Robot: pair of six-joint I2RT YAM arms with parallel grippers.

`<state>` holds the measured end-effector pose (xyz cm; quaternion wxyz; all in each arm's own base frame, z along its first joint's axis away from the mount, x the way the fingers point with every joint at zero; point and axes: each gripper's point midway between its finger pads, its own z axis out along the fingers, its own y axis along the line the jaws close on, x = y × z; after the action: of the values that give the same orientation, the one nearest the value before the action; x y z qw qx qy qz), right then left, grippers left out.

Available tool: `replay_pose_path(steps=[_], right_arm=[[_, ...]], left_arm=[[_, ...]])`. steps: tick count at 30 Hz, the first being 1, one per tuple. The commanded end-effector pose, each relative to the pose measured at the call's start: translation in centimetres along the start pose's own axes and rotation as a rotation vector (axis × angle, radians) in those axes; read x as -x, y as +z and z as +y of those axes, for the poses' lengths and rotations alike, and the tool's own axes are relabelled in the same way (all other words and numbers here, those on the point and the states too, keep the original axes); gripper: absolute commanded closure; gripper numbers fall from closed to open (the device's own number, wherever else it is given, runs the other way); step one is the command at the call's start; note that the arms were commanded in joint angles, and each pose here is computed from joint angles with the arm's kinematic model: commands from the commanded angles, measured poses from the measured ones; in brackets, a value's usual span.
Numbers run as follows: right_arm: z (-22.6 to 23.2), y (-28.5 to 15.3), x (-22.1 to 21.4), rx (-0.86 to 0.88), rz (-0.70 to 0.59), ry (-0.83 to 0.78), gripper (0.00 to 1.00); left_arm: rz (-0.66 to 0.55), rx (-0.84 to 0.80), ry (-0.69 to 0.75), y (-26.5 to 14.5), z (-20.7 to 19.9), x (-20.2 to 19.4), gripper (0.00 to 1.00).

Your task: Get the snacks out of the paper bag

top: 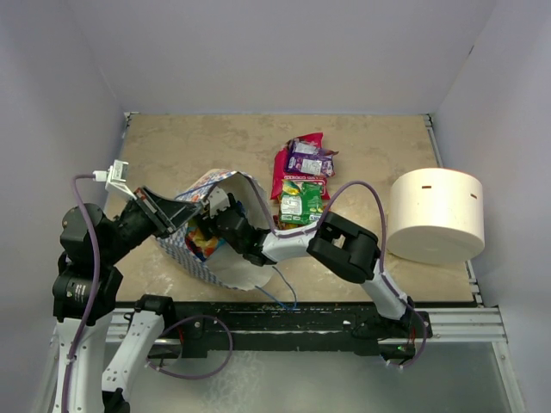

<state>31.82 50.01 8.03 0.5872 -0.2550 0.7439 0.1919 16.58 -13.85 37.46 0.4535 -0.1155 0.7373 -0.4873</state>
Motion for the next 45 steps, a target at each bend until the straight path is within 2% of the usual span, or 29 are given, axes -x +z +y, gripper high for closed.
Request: replay_pose_path(steps=[1, 3, 7, 15, 26, 34, 45], right_arm=[[-0.5, 1.2, -0.1, 0.004, 0.009, 0.064, 0.30], [0.0, 1.2, 0.4, 0.038, -0.003, 0.061, 0.43], [0.5, 0.7, 1.7, 0.079, -0.035, 0.046, 0.59], [1.7, -0.4, 4.4, 0.170, -0.080, 0.027, 0.99], [2.8, -4.5, 11.0, 0.281, -0.217, 0.072, 1.00], [4.5, -7.1, 13.8, 0.364, -0.288, 0.083, 1.00], [2.9, -9.4, 17.1, 0.292, -0.344, 0.030, 1.00]], left_arm=[[-0.044, -0.075, 0.047, -1.3, -2.5, 0.6, 1.00], [-0.052, -0.067, 0.047, -1.4, -2.4, 0.7, 1.00], [-0.061, -0.060, 0.061, -1.4, -2.3, 0.9, 1.00], [-0.051, -0.041, 0.092, -0.6, -2.1, 1.5, 1.00], [-0.146, 0.024, 0.039, -1.0, -0.3, 2.1, 1.00], [-0.205, 0.086, 0.019, -1.9, 0.6, 2.6, 1.00], [-0.253, 0.135, 0.029, -3.3, 0.9, 2.9, 1.00]])
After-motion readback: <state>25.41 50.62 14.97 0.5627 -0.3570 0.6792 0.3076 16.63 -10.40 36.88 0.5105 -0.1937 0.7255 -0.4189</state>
